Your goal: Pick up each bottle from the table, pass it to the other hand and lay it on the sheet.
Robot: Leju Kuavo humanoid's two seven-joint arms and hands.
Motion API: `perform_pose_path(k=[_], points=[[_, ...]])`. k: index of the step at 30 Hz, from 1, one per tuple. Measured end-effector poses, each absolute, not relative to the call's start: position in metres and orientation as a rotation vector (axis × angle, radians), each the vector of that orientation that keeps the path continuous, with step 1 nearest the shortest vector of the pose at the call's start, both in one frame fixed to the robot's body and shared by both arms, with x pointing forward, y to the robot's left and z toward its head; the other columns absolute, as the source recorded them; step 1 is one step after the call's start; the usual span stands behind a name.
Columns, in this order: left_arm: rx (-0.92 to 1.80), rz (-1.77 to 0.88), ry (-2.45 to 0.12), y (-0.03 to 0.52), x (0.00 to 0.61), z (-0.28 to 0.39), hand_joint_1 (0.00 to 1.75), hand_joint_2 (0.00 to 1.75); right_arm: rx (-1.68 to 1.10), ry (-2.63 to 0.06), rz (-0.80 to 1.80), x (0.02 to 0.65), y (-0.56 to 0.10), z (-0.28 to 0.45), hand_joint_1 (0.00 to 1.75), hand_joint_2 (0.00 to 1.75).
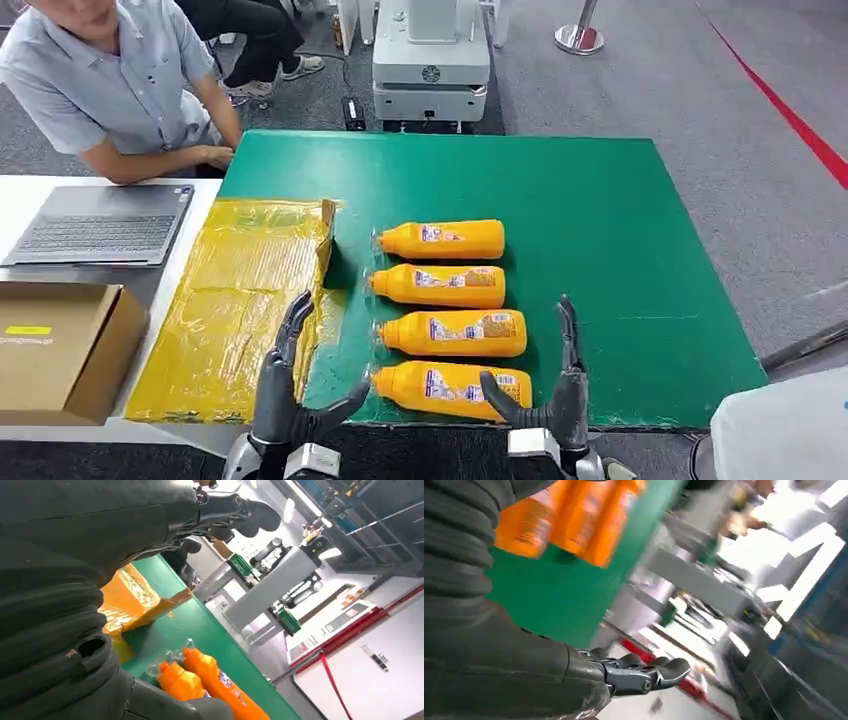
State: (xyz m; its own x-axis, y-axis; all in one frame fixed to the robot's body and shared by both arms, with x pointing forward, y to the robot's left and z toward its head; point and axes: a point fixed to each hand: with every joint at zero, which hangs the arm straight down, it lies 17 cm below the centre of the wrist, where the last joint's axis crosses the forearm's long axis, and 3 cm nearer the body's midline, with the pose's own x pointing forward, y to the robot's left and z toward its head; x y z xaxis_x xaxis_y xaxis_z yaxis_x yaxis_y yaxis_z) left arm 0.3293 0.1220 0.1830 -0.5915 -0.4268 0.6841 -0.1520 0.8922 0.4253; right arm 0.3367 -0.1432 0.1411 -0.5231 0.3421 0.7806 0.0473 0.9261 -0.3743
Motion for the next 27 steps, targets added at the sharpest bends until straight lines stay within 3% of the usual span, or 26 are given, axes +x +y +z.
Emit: perform_pose_path(k=[7,27], points=[[0.408,-0.407,-2.184,0.125,0.330,0.176,0.00,1.75,-0.300,-2.061,0.415,0.339,-0.147,0.122,0.00,1.75],[0.384,-0.441,-2.162,0.106,0.323,0.160,0.00,1.75,-0.562,-1.943,0.911,0.333,-0.143,0.062,0.00,1.75]])
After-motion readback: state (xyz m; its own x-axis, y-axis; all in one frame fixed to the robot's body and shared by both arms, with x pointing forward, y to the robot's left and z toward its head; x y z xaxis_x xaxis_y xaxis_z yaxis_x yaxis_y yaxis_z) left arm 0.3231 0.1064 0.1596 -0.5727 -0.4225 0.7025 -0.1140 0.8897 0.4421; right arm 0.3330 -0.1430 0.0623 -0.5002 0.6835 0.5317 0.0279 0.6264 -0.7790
